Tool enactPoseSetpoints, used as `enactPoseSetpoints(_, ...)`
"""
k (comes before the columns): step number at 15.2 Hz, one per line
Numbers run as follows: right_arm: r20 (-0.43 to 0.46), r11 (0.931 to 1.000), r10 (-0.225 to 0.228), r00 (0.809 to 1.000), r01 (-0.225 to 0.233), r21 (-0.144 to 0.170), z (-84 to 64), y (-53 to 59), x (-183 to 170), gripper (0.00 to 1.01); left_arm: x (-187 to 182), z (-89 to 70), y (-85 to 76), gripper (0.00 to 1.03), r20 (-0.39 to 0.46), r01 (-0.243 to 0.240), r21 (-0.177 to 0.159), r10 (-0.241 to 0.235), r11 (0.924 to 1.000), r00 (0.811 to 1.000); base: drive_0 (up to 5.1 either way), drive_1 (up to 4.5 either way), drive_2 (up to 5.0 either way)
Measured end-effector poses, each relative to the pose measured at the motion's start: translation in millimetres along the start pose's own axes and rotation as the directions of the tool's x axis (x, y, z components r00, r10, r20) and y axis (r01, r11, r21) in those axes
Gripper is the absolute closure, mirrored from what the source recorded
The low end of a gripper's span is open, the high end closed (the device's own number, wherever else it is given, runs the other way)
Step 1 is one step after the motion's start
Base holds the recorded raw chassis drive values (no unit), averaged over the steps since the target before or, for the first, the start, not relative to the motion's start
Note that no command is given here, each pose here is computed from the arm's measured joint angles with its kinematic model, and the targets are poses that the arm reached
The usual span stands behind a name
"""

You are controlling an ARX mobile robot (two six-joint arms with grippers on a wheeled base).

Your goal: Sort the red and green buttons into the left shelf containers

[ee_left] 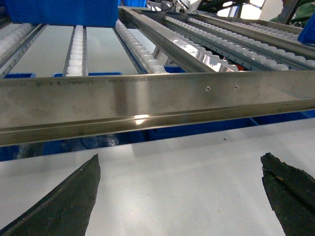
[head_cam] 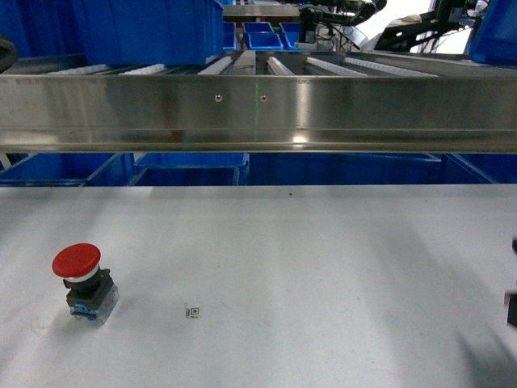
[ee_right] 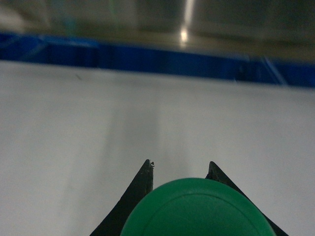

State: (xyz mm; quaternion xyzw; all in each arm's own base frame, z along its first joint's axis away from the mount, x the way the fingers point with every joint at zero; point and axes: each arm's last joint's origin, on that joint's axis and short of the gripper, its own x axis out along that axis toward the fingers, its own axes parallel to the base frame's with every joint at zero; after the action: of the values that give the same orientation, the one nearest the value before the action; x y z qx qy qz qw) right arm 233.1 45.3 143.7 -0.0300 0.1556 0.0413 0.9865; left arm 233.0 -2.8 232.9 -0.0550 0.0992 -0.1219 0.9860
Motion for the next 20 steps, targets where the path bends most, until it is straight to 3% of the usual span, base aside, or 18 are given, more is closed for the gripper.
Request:
enactPoseSetpoints(1,0.105,0.9979,0.058,0.993,-0.054,-0.034,44.9,8.9,-20.5,0.75,0.0,-0.1,0.1,0.05,-0.001,-0.001,0.000,0.001,1.0000,1.000,0.0,0.00,0.0)
enactPoseSetpoints(2,0.260,0.9938,0.101,0.960,-0.085,-0.072,98.1,14.4,-52.8,0.75,0.0,-0.1,0.1,0.05,-0.001,-0.001,0.000,0.001,1.0000,1.000,0.0,0.00,0.0)
enactPoseSetpoints(3,0.464,0.9906,0.134,0.876,-0.104,-0.089,153.1,10.8,-102.3,0.75,-0.1,0.0,0.4,0.05,0.000,-0.003,0.000,0.003,1.0000,1.000,0.0,0.00,0.0)
enactPoseSetpoints(4,0.602,0.9928,0.119,0.790,-0.088,-0.081,176.7,2.4,-140.1,0.75,-0.1,-0.1,0.4,0.05,-0.001,-0.003,-0.001,0.003,1.0000,1.000,0.0,0.00,0.0)
enactPoseSetpoints(5,0.620,0.9942,0.107,0.777,-0.077,-0.076,178.1,0.2,-147.1,0.75,-0.1,-0.1,0.4,0.05,-0.001,-0.004,-0.001,0.004,1.0000,1.000,0.0,0.00,0.0)
enactPoseSetpoints(7,0.461,0.9900,0.126,0.878,-0.082,-0.115,151.1,7.7,-113.3,0.75,0.0,-0.2,-0.5,0.05,-0.003,0.007,0.000,-0.007,1.0000,1.000,0.0,0.00,0.0)
enactPoseSetpoints(8,0.440,0.9892,0.128,0.889,-0.083,-0.121,146.6,8.5,-109.4,0.75,-0.1,0.0,0.0,0.05,0.000,0.003,0.000,-0.003,1.0000,1.000,0.0,0.00,0.0)
enactPoseSetpoints(9,0.485,0.9905,0.124,0.866,-0.078,-0.113,152.2,6.7,-117.4,0.75,-0.4,-0.1,1.6,0.05,-0.001,-0.010,-0.002,0.010,0.9999,1.000,0.0,0.00,0.0)
enactPoseSetpoints(10,0.505,0.9908,0.124,0.854,-0.078,-0.110,156.1,6.0,-121.7,0.75,-0.3,-0.1,1.2,0.05,-0.001,-0.006,-0.001,0.006,1.0000,1.000,0.0,0.00,0.0)
enactPoseSetpoints(11,0.503,0.9910,0.122,0.856,-0.077,-0.110,156.3,6.0,-121.2,0.75,6.7,-6.1,-3.2,0.05,-0.040,0.027,-0.003,-0.027,0.9996,0.999,0.0,0.00,0.0)
enactPoseSetpoints(12,0.491,0.9907,0.123,0.862,-0.077,-0.112,155.1,6.4,-119.0,0.75,20.8,-15.3,-8.1,0.05,-0.035,0.033,0.045,-0.031,0.9984,0.999,0.0,0.00,0.0)
enactPoseSetpoints(14,0.496,0.9908,0.122,0.859,-0.077,-0.111,155.6,6.3,-119.7,0.75,53.2,-52.9,-11.4,0.05,-0.133,0.080,0.120,-0.064,0.9896,0.989,0.0,0.00,0.0)
enactPoseSetpoints(16,0.495,0.9908,0.123,0.860,-0.077,-0.111,155.5,6.3,-119.5,0.75,73.4,-87.9,-8.5,0.05,-0.206,0.101,0.200,-0.059,0.9746,0.977,0.0,0.00,0.0)
enactPoseSetpoints(17,0.496,0.9908,0.122,0.860,-0.077,-0.111,155.6,6.3,-119.6,0.75,78.9,-102.1,-0.6,0.05,-0.268,0.097,0.212,-0.038,0.9724,0.963,0.0,0.00,0.0)
enactPoseSetpoints(19,0.495,0.9908,0.123,0.860,-0.077,-0.111,155.5,6.3,-119.5,0.75,82.8,-105.2,10.0,0.05,-0.282,0.070,0.220,-0.006,0.9730,0.959,0.0,0.00,0.0)
enactPoseSetpoints(20,0.496,0.9908,0.122,0.860,-0.077,-0.111,155.6,6.3,-119.6,0.75,85.9,-114.4,12.8,0.05,-0.327,0.098,0.190,-0.031,0.9768,0.945,0.0,0.00,0.0)
